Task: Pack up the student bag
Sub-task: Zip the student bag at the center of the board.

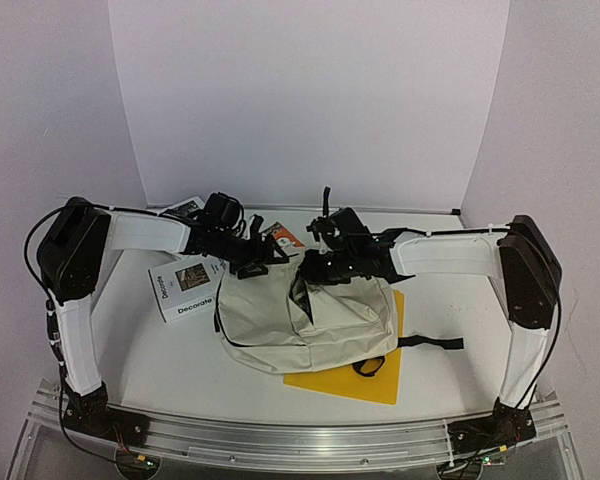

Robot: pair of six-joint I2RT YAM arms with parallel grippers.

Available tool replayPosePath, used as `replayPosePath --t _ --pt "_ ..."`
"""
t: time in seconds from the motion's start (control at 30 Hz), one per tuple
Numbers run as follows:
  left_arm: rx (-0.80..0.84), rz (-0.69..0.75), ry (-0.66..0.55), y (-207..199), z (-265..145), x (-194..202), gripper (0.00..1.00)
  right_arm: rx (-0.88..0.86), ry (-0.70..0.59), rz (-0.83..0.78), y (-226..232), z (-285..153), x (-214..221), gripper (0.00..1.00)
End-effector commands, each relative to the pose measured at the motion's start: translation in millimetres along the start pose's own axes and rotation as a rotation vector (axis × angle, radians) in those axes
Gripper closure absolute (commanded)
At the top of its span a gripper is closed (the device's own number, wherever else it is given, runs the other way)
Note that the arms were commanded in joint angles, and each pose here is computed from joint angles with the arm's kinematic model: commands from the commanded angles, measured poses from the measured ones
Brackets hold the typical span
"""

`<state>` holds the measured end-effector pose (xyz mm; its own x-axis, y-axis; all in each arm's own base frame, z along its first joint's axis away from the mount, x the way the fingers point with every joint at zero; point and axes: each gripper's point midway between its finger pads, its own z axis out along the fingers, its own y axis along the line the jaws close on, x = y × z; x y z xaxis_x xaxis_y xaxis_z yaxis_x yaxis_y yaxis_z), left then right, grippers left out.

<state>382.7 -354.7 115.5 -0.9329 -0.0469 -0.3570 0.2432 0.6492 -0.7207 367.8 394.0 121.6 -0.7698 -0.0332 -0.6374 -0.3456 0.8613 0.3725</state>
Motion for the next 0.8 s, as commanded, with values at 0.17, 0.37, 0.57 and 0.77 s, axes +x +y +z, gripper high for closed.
replayPosePath --t 0.17,0.37,0.57,0.77 --pt "0.139 0.028 0.045 -30.4 32.0 0.5 0.21 0.006 -0.031 0.059 -5.0 -12.4 -15.4 0.68" --pt "0.141 0.009 0.049 -24.3 44.2 0.2 0.31 0.026 -0.073 0.097 -27.3 -9.8 -50.5 0.66" --pt "0.151 0.002 0.048 -19.8 50.4 3.3 0.55 -0.028 -0.032 0.092 -25.6 17.1 -57.8 0.70" --pt "0.156 -0.012 0.055 -14.9 54.5 7.2 0.72 -0.062 0.016 0.094 -20.1 36.0 -56.0 0.72"
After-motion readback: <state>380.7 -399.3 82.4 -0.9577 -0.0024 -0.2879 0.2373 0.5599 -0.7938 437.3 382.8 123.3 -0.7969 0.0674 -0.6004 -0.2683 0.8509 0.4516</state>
